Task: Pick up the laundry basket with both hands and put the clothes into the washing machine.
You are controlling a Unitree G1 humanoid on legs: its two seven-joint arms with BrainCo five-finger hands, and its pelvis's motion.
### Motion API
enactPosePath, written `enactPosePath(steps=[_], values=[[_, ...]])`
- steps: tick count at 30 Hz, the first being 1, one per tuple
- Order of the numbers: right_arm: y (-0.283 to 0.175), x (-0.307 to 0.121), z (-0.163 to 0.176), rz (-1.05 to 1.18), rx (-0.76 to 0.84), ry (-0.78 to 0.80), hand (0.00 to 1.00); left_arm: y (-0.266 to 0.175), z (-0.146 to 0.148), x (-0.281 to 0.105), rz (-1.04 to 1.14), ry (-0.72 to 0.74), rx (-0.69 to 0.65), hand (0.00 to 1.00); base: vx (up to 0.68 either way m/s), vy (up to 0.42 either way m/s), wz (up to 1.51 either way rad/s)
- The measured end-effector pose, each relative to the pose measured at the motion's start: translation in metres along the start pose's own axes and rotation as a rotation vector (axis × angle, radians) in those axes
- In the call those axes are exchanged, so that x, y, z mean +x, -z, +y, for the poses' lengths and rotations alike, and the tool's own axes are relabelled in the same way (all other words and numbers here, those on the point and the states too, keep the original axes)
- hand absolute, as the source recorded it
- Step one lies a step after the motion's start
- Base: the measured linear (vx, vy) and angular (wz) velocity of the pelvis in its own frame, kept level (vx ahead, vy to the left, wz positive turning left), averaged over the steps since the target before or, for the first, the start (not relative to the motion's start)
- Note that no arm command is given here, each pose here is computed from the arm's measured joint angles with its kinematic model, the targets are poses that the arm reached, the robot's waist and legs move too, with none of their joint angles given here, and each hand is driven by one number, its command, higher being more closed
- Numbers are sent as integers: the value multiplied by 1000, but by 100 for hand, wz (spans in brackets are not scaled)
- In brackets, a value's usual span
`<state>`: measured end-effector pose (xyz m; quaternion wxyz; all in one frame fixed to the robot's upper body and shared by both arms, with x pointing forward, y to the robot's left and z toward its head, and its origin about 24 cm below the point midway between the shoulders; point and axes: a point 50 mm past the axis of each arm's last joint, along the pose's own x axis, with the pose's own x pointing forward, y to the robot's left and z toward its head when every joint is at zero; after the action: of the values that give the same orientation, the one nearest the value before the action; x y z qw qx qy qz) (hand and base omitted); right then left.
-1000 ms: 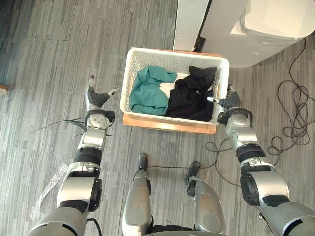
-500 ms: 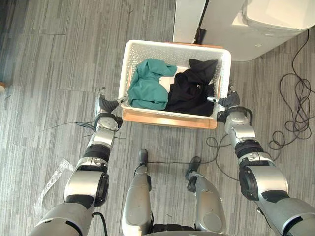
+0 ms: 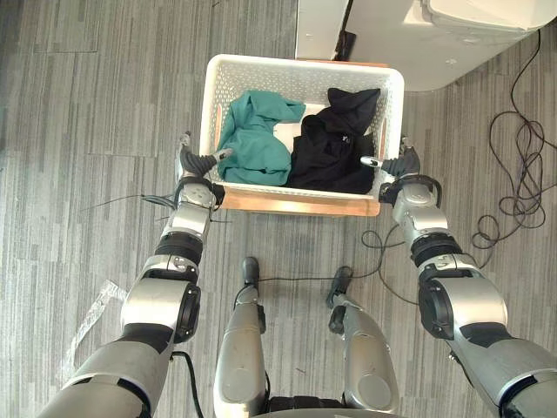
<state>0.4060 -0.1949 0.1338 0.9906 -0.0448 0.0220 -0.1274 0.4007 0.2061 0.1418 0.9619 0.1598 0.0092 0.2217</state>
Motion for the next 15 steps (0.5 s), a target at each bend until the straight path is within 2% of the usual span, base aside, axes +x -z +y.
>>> enactPosePath(steps=[7,15], values=[[6,-3,-4,-4,16,12,0,-41,20,-1,-137,-131,-210,0,0,0,0],[8,-4,-6,-11,13,15,0,-39,27,-1,-137,-172,-226,0,0,0,0]])
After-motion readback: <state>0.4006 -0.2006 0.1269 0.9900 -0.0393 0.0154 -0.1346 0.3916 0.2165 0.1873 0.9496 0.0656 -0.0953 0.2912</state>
